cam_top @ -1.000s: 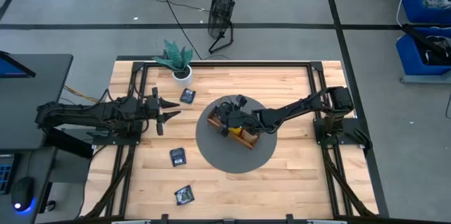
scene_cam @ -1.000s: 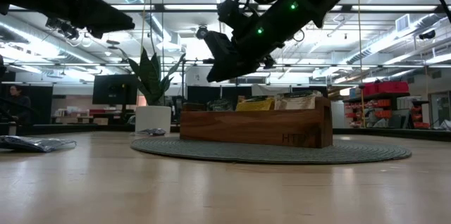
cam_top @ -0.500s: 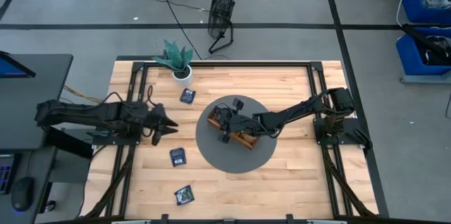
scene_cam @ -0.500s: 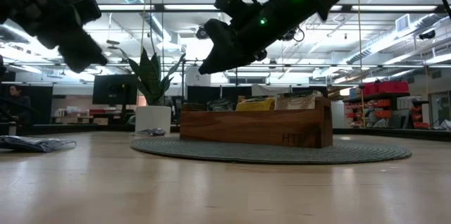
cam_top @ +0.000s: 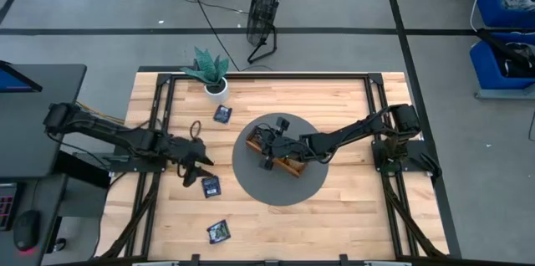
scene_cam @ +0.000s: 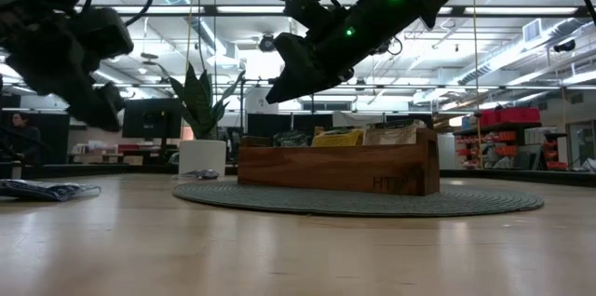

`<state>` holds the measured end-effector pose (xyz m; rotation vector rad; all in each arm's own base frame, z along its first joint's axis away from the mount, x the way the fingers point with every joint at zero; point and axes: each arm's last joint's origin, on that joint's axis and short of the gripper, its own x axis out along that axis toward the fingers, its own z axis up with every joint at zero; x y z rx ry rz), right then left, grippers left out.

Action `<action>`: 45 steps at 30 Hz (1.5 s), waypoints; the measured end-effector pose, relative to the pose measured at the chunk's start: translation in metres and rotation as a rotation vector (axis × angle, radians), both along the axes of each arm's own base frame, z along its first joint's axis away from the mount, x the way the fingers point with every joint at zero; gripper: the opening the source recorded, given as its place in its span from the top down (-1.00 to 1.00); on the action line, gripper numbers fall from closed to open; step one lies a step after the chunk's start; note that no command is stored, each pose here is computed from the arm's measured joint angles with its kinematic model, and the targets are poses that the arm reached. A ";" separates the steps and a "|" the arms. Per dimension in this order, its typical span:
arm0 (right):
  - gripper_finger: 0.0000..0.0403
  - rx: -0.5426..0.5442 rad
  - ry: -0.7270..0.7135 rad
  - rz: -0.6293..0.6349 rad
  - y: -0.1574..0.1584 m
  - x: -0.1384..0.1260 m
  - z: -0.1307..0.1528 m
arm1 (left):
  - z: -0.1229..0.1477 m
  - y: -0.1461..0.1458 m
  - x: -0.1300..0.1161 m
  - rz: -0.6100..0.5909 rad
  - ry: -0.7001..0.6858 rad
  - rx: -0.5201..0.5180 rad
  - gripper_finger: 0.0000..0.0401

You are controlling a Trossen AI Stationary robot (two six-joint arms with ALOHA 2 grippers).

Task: Pick & Place Tea
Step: Put the dark blue tea bag into the left section of the wooden organizer

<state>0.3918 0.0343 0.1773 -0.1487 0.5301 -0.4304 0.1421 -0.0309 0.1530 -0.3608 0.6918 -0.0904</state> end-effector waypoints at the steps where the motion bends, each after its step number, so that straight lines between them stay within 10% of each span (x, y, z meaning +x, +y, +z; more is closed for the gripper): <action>1: 0.38 0.000 0.000 0.001 0.000 0.000 0.000 | -0.003 -0.002 0.001 -0.013 0.016 0.005 -0.08; 29: 0.38 0.003 0.002 -0.007 0.000 0.000 0.000 | -0.051 -0.032 0.015 -0.033 0.211 0.319 0.10; 45: 0.38 0.005 0.001 -0.013 -0.002 0.000 -0.001 | -0.051 -0.031 0.018 -0.058 0.173 0.354 0.96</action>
